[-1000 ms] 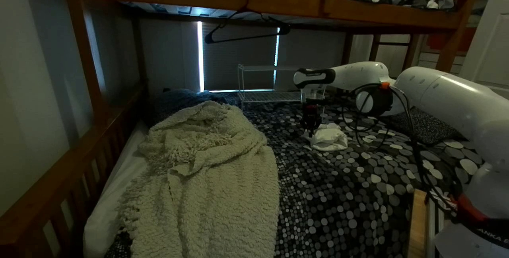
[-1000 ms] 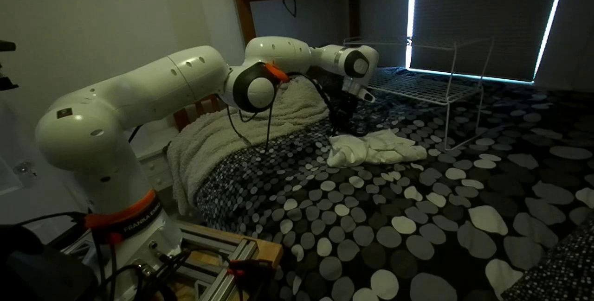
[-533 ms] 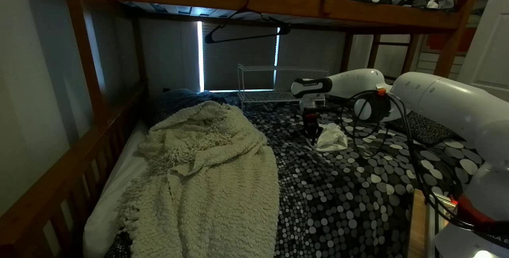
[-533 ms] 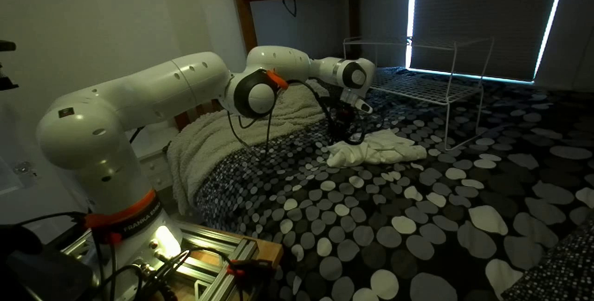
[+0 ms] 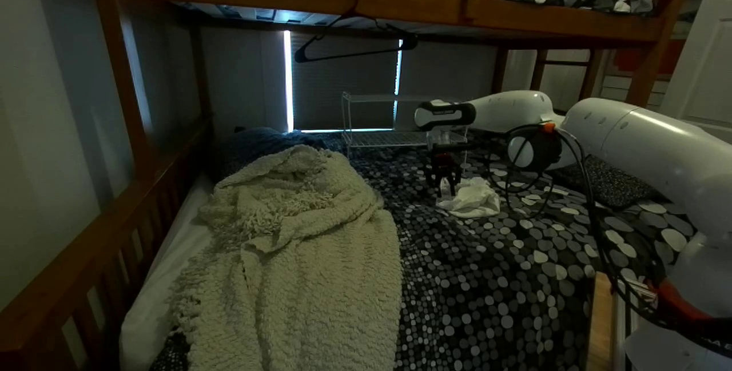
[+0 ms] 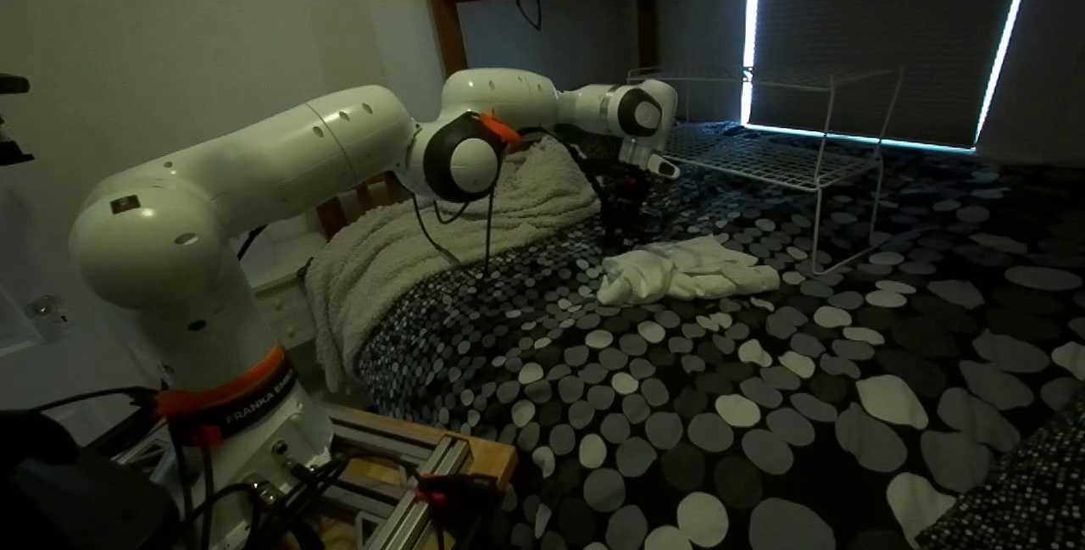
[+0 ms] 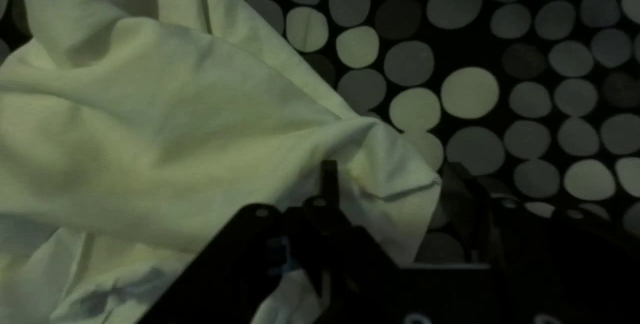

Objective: Pull the white towel to the right of the bed, fold the white towel in half from right to left

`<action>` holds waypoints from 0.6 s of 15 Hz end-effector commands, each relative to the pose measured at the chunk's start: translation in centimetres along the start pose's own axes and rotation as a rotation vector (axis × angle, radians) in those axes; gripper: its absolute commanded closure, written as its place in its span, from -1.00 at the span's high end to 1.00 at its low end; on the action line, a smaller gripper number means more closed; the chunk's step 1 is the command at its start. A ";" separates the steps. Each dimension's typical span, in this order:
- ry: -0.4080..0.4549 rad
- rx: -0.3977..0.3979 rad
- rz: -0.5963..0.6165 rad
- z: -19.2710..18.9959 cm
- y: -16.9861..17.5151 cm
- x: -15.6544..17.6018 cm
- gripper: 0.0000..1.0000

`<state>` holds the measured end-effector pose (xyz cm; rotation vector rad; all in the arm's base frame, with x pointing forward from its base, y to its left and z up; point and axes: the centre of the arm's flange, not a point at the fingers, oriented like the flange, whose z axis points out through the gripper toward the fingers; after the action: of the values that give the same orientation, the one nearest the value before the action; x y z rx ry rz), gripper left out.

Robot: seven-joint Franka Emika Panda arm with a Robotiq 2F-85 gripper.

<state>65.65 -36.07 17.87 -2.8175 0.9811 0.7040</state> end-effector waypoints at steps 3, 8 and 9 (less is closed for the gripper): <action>0.179 -0.065 -0.114 -3.8 -0.8 -7.5 0.99; 0.435 -0.141 -0.199 -7.9 -2.3 -9.1 1.00; 0.485 -0.151 -0.227 -8.8 -2.3 -9.0 1.00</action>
<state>71.06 -34.42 29.08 -3.1395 0.7466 0.2352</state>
